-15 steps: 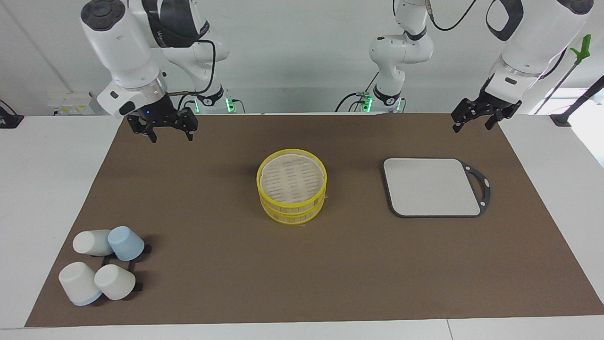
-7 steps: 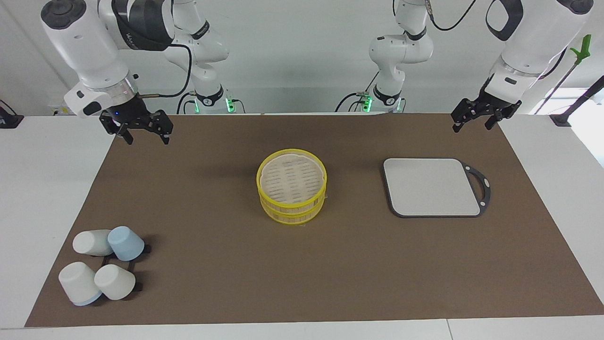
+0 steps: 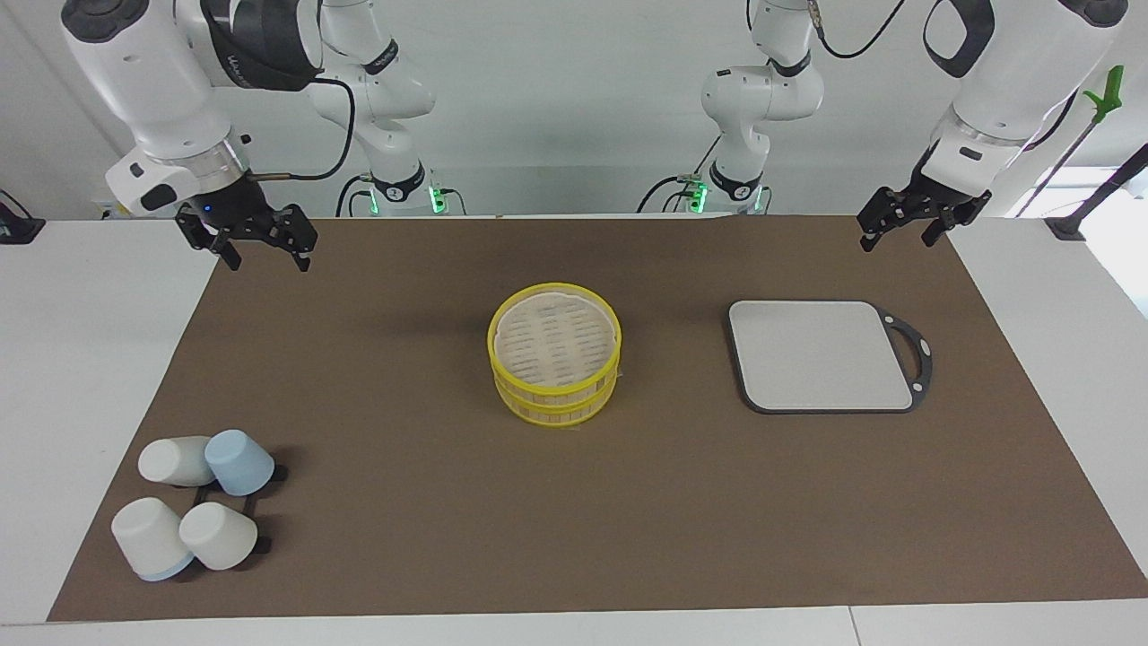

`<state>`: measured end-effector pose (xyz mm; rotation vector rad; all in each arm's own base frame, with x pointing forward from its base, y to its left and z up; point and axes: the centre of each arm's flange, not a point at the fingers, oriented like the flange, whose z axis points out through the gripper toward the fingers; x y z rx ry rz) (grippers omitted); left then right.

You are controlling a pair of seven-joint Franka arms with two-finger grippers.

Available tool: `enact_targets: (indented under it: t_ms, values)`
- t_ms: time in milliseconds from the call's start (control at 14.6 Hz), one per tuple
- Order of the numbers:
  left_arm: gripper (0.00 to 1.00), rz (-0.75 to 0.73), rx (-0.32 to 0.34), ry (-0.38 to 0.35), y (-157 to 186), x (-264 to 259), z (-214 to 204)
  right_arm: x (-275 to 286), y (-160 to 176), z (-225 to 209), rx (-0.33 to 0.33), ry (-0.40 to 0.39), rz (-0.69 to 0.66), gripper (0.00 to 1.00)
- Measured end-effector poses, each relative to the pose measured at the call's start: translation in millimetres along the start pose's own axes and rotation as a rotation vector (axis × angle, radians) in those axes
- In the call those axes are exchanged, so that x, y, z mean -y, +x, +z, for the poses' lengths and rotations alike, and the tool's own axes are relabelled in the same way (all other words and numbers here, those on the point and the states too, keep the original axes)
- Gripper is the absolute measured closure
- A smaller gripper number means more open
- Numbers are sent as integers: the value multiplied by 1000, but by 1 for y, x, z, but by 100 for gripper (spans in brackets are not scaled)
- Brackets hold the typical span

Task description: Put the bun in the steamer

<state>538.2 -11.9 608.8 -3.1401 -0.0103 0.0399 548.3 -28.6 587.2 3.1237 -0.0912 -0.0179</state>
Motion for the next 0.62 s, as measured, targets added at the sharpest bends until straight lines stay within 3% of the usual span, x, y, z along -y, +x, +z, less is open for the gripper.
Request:
enact_targets:
  t_ms: [617]
  values:
    - [0,1,0,0,0,0,0,-7,-2,-3,-6,1,-6,0]
